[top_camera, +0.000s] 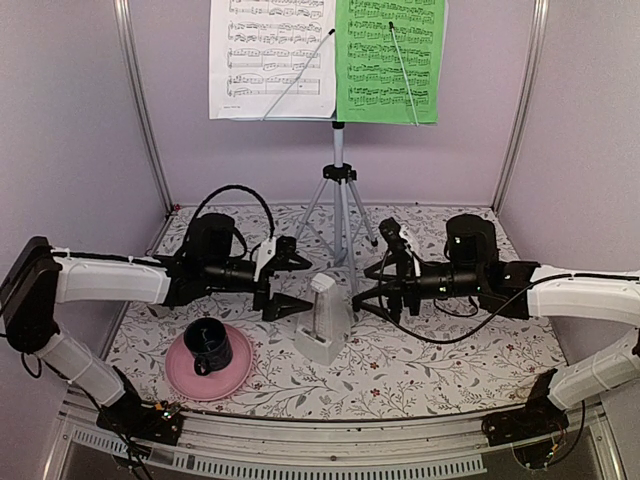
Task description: Set up the instrument practice props
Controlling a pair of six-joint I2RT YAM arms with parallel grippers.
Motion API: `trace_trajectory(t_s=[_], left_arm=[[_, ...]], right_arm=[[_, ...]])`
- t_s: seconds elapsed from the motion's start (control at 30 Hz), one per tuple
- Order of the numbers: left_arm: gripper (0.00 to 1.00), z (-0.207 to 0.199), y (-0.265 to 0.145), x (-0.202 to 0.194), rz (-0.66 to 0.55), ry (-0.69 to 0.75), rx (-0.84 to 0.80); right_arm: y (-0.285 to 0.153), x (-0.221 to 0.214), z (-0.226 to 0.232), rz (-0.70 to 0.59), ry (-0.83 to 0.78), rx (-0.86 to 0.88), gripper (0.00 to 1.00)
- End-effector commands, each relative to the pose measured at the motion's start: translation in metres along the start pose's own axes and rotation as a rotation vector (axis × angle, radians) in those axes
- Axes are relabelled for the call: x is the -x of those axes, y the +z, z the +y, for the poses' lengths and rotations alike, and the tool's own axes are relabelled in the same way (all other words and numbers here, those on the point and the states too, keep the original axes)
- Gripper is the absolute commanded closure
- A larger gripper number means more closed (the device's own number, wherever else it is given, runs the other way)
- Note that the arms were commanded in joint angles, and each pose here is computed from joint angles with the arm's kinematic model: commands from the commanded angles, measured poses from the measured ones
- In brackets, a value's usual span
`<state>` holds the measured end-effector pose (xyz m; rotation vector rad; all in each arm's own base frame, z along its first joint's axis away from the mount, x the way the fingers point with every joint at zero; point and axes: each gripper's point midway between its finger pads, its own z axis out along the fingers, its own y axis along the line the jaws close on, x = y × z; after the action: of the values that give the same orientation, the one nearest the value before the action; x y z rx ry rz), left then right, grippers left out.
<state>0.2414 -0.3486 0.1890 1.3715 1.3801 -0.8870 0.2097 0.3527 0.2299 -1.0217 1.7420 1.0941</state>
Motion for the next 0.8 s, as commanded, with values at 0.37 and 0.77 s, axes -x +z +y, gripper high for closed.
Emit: trace_trajectory(t_s=[0.37, 0.77], left_arm=[[0.17, -0.031, 0.043, -0.029, 0.003, -0.041, -0.365], [0.43, -0.036, 0.034, -0.012, -0.065, 0.018, -0.274]], right_arm=[[-0.032, -0.026, -0.010, -0.052, 0.094, 0.026, 0.03], [-0.023, -0.052, -0.018, -0.033, 0.135, 0.050, 0.04]])
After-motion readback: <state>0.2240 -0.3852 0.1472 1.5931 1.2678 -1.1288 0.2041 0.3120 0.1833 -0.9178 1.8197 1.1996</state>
